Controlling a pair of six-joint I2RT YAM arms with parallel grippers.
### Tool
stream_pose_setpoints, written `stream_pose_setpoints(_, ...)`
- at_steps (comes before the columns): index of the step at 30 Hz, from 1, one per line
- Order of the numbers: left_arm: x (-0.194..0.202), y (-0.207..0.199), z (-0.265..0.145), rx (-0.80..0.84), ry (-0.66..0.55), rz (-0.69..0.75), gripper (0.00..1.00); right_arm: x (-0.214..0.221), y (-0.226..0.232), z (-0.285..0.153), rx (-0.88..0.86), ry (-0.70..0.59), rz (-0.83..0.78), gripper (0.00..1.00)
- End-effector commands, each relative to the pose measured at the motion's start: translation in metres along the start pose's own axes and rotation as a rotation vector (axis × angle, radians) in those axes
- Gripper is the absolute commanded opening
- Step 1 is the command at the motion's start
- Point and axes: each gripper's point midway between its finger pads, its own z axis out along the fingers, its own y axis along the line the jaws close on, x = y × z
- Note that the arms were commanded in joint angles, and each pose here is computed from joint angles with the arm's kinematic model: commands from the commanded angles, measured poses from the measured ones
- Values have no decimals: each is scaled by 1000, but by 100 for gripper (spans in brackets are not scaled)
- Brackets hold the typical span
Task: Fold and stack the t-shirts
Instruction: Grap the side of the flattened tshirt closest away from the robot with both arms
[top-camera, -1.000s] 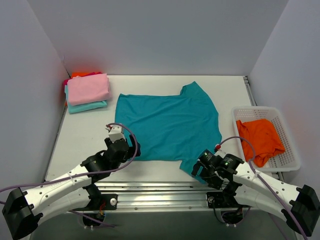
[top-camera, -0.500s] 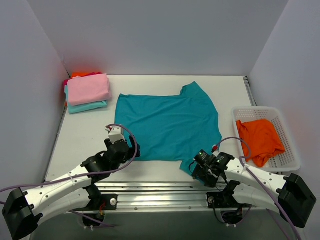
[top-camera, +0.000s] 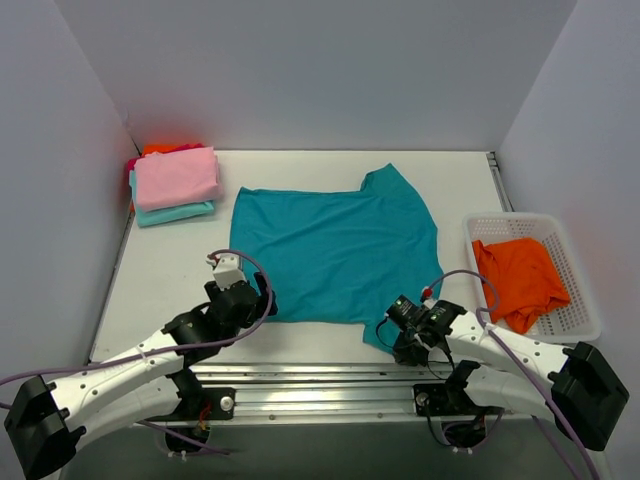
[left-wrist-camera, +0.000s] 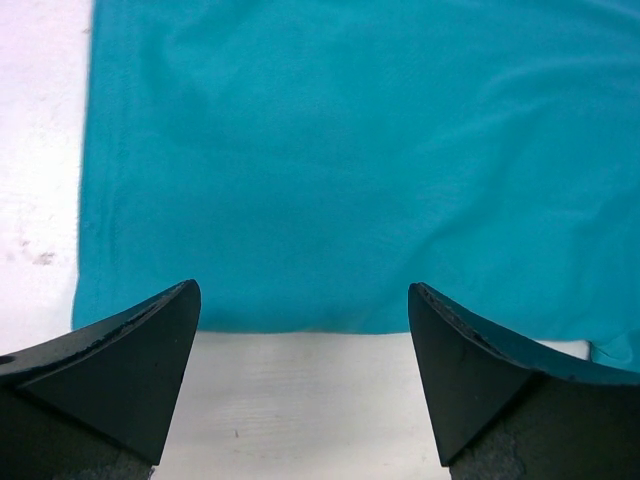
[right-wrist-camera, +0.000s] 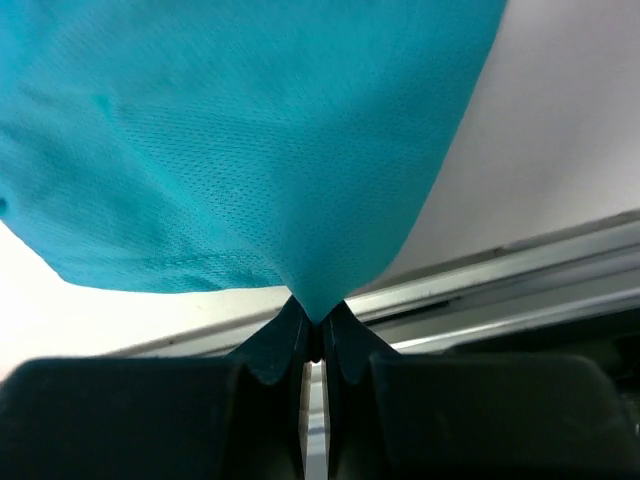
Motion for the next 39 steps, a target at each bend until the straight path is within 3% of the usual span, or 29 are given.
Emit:
stream_pose_setpoints(1,-10,24,-5,-155,-30,-74,94,-28,2,-11,27,-134,-5,0)
stream_pose_setpoints(5,3,58,-8,-361,-3,-114,94,-46,15,-22,-4,-212,-21,0)
stream_pose_setpoints(14,27,64,10,-492,37,-208,94,-74,49,-41,-113,-320,-45,0)
stream_pose_setpoints(21,31,79,7,-508,-14,-299,91,-78,46,-40,-120,-339,-65,0)
stream_pose_setpoints(33,58,83,21,-557,37,-297,87,-97,42,-51,-104,-394,-56,0)
stream_pose_setpoints(39,58,89,21,-577,20,-290,76,-102,41,-50,-93,-391,-50,0)
